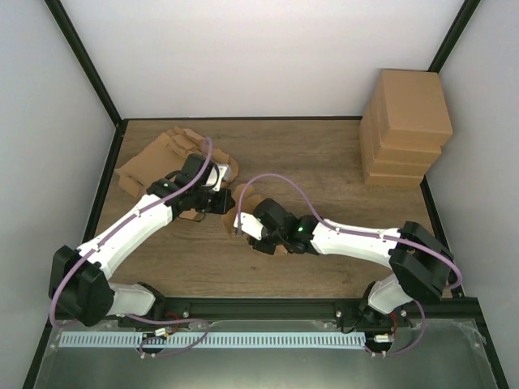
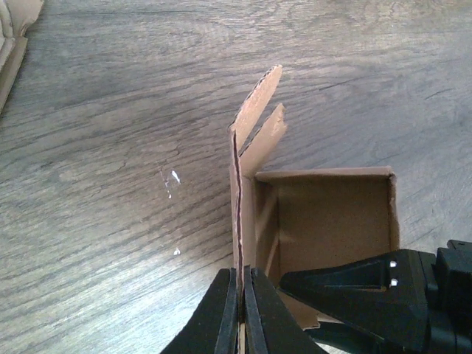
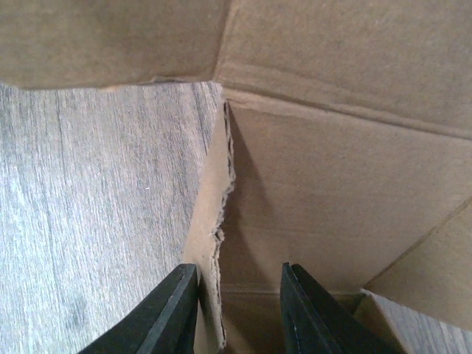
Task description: Fold the paper box
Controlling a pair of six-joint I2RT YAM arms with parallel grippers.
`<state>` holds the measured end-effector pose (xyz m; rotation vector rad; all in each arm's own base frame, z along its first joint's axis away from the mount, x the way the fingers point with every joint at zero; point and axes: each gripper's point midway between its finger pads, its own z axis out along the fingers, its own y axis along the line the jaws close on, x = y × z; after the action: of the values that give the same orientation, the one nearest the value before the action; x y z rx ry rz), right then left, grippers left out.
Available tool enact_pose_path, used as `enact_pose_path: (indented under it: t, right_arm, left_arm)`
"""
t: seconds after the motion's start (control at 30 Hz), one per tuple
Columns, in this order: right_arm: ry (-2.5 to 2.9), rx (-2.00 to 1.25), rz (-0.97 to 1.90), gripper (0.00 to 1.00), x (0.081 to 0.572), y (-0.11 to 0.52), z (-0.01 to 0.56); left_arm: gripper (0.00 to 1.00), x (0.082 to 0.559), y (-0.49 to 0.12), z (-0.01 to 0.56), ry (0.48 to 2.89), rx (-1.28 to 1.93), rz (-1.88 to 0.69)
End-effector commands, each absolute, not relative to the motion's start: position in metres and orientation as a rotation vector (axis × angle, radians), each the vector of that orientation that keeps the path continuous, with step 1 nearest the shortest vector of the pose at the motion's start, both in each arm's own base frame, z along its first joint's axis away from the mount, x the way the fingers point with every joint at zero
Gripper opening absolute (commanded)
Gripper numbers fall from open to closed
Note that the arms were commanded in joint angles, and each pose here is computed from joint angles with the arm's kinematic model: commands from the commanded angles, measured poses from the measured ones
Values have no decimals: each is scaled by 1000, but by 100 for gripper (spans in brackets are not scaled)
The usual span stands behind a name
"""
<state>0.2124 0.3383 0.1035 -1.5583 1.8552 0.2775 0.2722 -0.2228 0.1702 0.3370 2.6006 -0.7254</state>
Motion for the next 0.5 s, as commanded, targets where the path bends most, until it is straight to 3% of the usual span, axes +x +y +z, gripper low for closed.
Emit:
enact_pose_path:
  t: [0.0, 0.47]
  right_arm:
    - [1831, -1548, 264, 31, 221, 341, 123]
    - [1838, -1580, 281, 37, 220, 347, 129]
  left_arm:
    - [4, 273, -225, 164, 2609, 361, -730]
    - [4, 273, -245, 158, 2615, 372, -738]
